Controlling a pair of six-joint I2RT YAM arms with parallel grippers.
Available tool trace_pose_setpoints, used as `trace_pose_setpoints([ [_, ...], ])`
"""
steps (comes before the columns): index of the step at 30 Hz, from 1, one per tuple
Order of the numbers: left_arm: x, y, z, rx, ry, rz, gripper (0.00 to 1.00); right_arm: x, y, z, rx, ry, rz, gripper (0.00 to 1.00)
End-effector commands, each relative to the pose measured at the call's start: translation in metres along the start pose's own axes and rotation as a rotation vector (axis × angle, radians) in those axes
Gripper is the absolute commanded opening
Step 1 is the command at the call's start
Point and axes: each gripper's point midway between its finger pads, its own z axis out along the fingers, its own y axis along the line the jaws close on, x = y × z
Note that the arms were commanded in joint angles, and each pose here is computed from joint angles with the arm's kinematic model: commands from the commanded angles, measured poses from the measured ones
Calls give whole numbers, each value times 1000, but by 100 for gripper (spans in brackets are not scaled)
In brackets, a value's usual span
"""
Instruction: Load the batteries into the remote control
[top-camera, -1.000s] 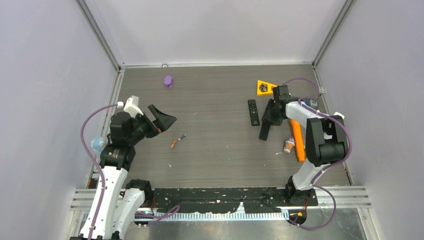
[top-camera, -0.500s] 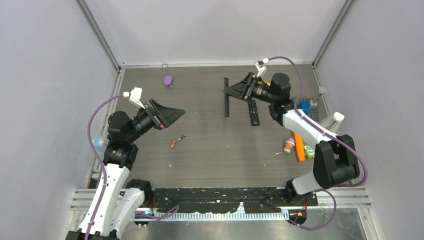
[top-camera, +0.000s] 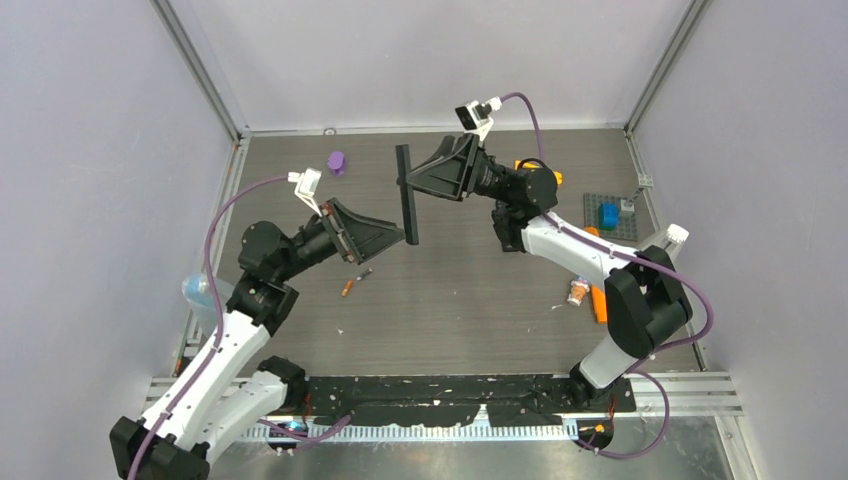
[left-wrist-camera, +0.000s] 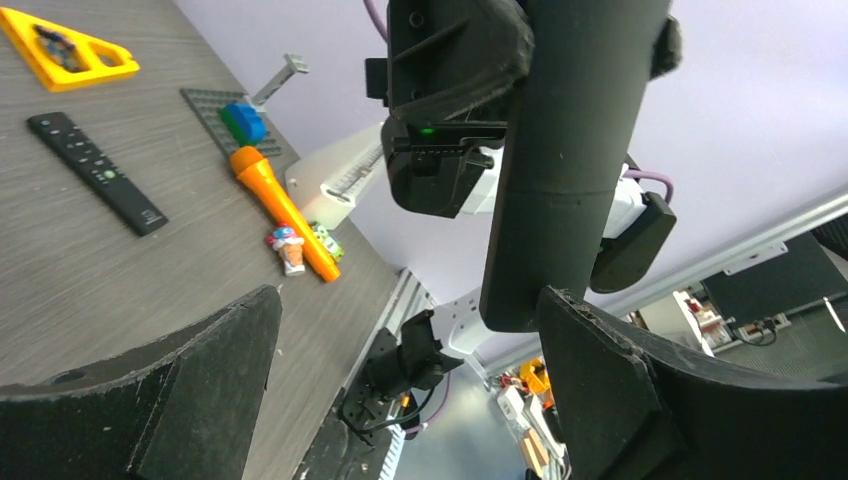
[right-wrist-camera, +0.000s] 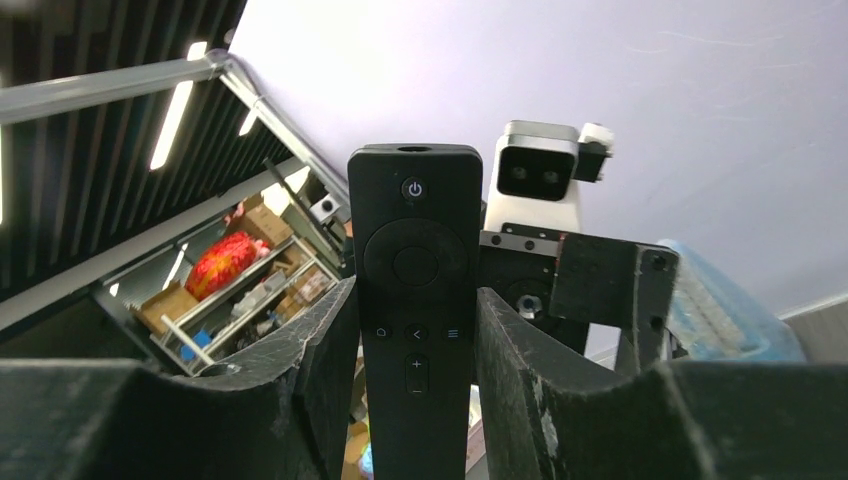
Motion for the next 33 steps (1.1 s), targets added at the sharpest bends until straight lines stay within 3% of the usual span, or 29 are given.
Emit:
trace_pose_setpoints([
  [1, -26, -48, 8, 146, -88, 79, 100, 3, 38, 19, -126, 10, -107, 28],
  [19, -39, -54, 16, 129, -118, 75, 96, 22, 6, 29, 24, 70, -110, 25],
  [22, -38, -48, 19, 92, -101, 70, 84, 23, 2, 29, 51, 74, -125, 26],
  [33, -32, -32, 20, 21, -70, 50, 22, 23, -9, 29, 122, 87, -82, 30],
])
